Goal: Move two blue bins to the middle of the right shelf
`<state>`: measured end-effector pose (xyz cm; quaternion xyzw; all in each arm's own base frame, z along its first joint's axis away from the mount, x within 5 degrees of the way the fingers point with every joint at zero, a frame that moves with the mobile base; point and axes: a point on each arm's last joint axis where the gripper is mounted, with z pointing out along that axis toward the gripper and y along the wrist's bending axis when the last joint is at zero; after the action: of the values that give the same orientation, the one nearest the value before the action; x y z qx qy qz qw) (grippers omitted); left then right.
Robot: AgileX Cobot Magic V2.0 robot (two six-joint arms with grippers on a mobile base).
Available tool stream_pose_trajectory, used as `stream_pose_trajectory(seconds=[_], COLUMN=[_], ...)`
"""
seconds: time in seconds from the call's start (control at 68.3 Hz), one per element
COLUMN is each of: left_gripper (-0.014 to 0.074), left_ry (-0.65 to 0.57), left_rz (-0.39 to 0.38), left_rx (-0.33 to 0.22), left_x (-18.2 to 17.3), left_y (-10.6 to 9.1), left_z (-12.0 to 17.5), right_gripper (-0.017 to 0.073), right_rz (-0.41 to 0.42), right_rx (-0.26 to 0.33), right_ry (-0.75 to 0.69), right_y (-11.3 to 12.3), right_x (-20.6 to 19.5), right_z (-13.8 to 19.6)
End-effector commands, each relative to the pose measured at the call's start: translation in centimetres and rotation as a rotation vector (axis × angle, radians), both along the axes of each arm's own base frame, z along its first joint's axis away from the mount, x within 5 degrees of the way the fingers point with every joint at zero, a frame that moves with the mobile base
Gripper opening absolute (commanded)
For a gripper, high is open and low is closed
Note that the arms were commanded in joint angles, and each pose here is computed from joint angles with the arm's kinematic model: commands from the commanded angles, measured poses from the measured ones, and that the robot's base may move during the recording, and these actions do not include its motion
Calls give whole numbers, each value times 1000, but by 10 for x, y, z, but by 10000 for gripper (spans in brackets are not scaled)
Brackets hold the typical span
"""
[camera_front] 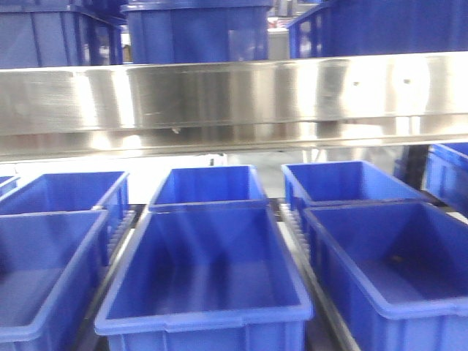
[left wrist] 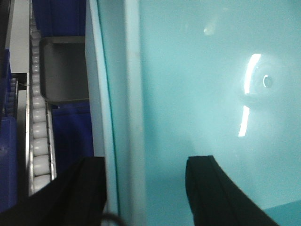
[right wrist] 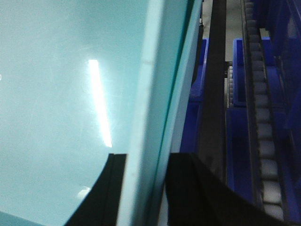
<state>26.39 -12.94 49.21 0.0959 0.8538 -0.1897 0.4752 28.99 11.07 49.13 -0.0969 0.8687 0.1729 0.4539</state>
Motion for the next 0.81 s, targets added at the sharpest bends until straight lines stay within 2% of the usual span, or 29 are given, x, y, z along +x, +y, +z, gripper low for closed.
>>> stream_pose_trajectory(seconds=[0.0,0.791], left_gripper=[-111,-111], left_ry=[-98,-99], left_rz=[-21,-21], left_rx=[-16,-17], left_x=[-10,-10], left_y=[4,5], left_z=[17,18], right_gripper=[-155,-155], right_rz=[-45,-45], right_rx=[-14,-13], right_ry=[-108,-110], right_y=[-9,-9], right_x=[2,2], right_z=[13,13])
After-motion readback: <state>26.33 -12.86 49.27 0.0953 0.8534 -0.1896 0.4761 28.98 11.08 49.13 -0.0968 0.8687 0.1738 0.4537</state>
